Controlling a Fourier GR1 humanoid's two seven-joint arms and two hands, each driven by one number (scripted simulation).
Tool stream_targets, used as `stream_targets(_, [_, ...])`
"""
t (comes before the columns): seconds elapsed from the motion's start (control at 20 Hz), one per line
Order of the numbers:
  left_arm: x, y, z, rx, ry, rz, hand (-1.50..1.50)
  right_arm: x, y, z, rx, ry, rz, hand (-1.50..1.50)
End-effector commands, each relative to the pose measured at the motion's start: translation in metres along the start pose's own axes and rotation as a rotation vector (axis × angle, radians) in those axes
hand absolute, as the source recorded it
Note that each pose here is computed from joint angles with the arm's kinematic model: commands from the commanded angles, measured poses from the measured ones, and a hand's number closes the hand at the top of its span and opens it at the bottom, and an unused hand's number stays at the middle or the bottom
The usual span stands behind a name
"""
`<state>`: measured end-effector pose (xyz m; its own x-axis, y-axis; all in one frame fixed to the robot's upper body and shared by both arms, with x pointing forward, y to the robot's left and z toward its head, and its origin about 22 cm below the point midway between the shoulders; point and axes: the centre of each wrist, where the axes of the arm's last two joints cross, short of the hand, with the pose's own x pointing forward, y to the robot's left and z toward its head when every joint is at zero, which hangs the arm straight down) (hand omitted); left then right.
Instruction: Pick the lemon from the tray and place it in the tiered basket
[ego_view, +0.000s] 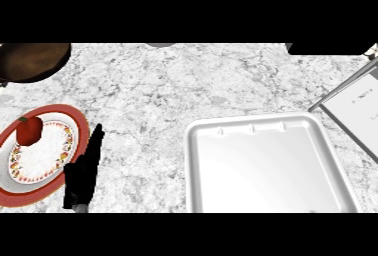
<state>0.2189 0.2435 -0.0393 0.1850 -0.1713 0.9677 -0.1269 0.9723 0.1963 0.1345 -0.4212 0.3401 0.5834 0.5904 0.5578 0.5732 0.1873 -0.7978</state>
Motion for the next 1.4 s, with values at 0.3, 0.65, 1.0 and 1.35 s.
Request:
stream_targets(0.3, [-0.007, 0.008, 0.004, -0.028, 0.09, -0.028, 0.0, 0.018, 0.037, -0.055, 0.079, -0.005, 0.042, 1.5])
stream_targets(0.65, [-0.02, -0.002, 0.01, -0.023, 0.082, -0.01, 0.0, 0.011, 0.105, -0.072, 0.116, 0.024, 0.095, 1.5])
stream_targets(1.0, [-0.017, 0.004, -0.002, -0.001, 0.086, -0.008, 0.0, 0.0, 0.149, -0.097, 0.14, 0.062, 0.082, 1.5])
stream_targets(1.35, [0.0, -0.017, -0.001, -0.011, 0.08, 0.002, 0.0, -0.006, 0.193, -0.095, 0.241, 0.183, -0.317, -1.5])
